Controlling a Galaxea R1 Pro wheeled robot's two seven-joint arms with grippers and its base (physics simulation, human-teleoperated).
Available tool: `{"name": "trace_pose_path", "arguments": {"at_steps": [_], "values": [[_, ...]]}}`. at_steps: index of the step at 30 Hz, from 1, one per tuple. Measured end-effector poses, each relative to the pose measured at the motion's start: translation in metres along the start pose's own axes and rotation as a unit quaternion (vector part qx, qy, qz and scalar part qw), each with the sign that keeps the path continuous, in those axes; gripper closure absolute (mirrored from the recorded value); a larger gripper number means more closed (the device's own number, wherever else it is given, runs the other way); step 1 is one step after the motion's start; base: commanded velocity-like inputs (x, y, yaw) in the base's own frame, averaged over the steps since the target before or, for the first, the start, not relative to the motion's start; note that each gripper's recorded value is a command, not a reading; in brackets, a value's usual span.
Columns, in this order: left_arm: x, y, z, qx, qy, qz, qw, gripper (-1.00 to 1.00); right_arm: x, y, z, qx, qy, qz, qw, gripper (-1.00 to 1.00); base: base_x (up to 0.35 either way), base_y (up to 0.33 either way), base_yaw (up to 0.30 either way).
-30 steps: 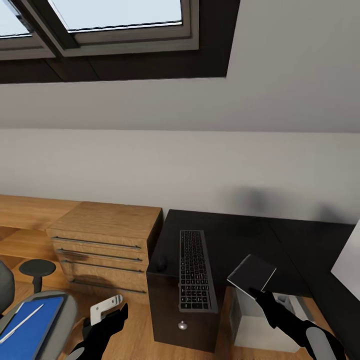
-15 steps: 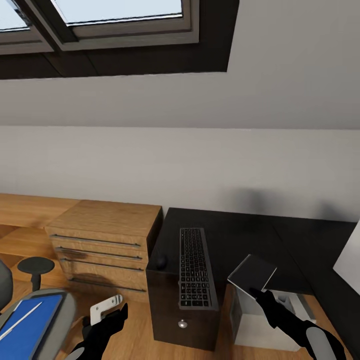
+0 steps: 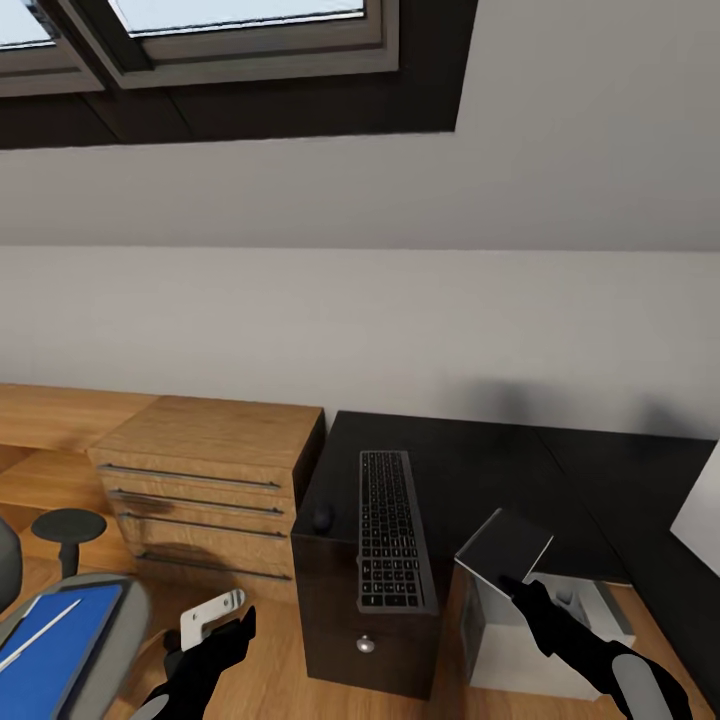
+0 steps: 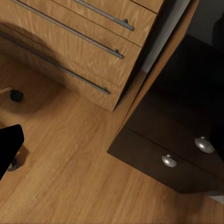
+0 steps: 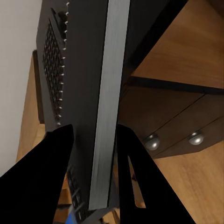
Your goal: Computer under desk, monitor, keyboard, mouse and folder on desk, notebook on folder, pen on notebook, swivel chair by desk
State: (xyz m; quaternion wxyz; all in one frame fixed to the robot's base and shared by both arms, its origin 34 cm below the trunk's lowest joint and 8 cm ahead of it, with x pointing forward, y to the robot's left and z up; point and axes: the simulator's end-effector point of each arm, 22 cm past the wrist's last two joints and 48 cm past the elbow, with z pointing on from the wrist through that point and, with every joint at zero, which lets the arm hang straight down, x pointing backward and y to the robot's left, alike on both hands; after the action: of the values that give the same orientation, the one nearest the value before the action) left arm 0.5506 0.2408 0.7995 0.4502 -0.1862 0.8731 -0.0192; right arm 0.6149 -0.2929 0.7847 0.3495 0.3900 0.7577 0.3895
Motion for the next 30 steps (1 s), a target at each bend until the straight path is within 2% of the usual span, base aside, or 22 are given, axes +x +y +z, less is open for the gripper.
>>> {"name": "trace_pose_path", "arguments": {"at_steps": [10,24,30], "values": [[0.006,0.001,0.005,0.000,0.000,0.000,1.0000,-1.00,-0.007,-0.012,0.000,0.005,-0.010,0.006,0.9999,1.00,0.000,0.000,0.000],[0.006,0.002,0.005,0.001,0.000,0.001,1.0000,-1.00,-0.008,-0.013,-0.001,0.006,-0.012,0.007,0.9999,1.00,0.000,0.000,0.000],[0.006,0.001,0.005,0.003,0.000,0.001,1.0000,-1.00,-0.008,-0.013,-0.001,0.006,-0.012,0.007,0.9999,1.00,0.159,0.000,0.000]]}}
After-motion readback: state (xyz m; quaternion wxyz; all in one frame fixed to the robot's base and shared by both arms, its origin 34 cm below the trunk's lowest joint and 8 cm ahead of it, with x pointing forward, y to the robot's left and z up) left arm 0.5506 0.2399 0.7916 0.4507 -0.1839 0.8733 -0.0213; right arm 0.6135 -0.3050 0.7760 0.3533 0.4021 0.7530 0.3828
